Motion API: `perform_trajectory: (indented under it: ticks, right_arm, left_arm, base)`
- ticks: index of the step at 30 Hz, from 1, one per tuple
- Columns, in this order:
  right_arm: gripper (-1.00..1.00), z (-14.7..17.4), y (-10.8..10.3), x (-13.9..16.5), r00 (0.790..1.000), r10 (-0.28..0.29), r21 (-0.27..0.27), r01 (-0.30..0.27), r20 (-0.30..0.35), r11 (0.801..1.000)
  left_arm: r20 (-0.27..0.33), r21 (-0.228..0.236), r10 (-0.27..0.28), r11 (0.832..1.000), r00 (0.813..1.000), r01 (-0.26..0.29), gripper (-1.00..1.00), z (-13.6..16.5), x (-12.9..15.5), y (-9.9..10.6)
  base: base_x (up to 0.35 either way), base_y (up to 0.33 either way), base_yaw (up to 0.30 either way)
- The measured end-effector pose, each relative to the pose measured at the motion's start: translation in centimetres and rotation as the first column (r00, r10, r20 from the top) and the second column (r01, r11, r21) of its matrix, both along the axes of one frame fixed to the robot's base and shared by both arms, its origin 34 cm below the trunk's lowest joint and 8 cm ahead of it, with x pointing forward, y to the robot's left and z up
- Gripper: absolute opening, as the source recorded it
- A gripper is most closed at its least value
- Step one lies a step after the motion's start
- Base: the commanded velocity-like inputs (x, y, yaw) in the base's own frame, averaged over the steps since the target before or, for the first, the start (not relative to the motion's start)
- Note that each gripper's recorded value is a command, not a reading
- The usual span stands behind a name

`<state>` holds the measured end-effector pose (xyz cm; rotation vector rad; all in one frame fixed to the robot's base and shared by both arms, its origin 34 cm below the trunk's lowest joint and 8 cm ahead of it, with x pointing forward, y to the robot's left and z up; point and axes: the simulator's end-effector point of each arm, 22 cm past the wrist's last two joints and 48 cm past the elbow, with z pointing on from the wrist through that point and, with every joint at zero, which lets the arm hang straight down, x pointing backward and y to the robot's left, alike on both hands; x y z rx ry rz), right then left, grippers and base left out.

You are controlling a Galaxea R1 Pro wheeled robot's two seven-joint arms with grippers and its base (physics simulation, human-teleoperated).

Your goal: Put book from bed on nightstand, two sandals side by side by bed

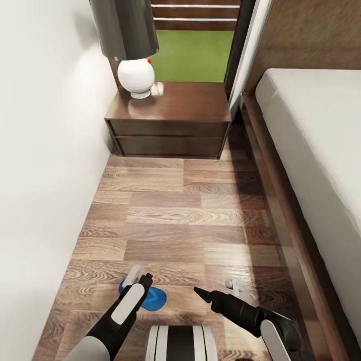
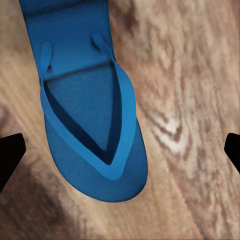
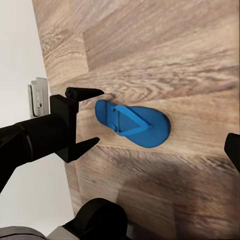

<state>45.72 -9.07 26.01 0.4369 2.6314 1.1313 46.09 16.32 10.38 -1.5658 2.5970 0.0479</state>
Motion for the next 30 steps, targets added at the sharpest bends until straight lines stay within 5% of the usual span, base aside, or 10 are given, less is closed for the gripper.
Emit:
perform_trajectory:
  ticks: [30]
  right_arm:
    - [1.00,-2.0,0.0,-1.2,0.999,0.000,0.000,0.000,-0.050,1.000]
  left_arm:
    - [-0.048,0.001,0.001,1.000,0.999,-0.001,1.00,-1.9,-2.0,0.0]
  base:
    - [0.000,0.000,0.000]
